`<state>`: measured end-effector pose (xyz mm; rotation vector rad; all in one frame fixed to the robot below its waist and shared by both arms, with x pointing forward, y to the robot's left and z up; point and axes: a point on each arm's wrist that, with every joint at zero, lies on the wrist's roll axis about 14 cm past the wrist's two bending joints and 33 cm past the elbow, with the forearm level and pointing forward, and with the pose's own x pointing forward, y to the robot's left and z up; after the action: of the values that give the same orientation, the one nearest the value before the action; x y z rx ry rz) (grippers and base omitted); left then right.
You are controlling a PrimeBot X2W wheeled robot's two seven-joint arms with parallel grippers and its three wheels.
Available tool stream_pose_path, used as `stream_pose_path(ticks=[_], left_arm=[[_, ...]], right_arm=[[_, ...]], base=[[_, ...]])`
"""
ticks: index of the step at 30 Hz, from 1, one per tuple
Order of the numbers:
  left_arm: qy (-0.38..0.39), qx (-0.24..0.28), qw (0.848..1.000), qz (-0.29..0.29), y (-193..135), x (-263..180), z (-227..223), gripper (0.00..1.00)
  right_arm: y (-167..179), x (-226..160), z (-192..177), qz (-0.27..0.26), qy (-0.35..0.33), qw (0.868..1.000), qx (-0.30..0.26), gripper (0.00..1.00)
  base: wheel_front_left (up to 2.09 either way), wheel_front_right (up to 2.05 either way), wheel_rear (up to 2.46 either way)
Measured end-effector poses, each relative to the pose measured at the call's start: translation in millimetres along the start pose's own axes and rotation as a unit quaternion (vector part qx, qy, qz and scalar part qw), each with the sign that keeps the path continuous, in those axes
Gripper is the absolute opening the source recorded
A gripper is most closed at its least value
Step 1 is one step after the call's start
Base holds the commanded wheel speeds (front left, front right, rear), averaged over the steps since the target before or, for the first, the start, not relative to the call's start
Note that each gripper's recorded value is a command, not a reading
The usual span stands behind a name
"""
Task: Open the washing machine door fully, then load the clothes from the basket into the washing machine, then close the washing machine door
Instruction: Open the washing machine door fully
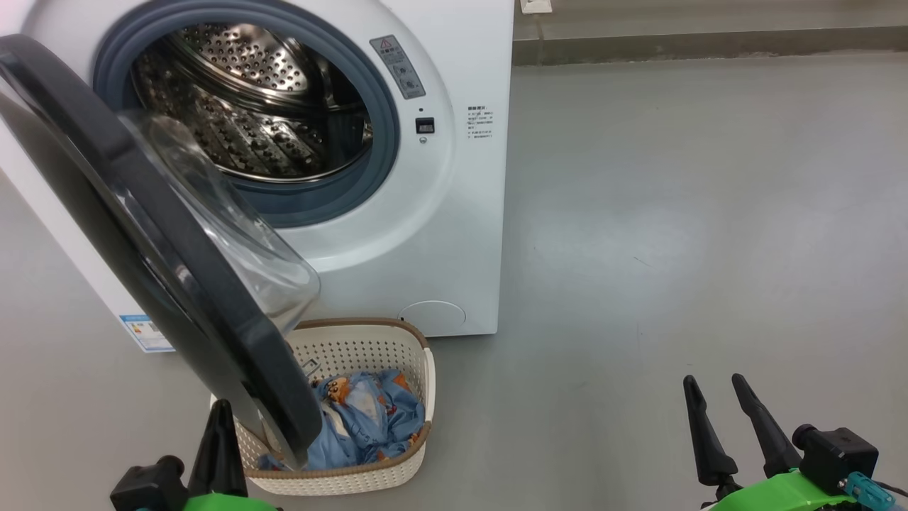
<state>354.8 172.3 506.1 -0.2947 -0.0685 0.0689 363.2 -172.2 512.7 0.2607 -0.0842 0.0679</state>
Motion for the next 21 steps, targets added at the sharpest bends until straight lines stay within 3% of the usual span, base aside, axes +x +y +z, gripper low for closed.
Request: stream_pose_path(ticks=[10,21], left_arm=[[-0.033,-0.007,0.999,0.024,13,2,21,0.00],[-0.144,-0.003,0.989,0.032,24,17,95,0.00]], right_arm=[[1,1,-3,0.002,0.005,1.000,-0.003,1.00],[4,2,-6,0.006,0.007,1.000,-0.002,1.00]], base=[[0.00,0.00,0.00],[0.00,0.00,0.00]])
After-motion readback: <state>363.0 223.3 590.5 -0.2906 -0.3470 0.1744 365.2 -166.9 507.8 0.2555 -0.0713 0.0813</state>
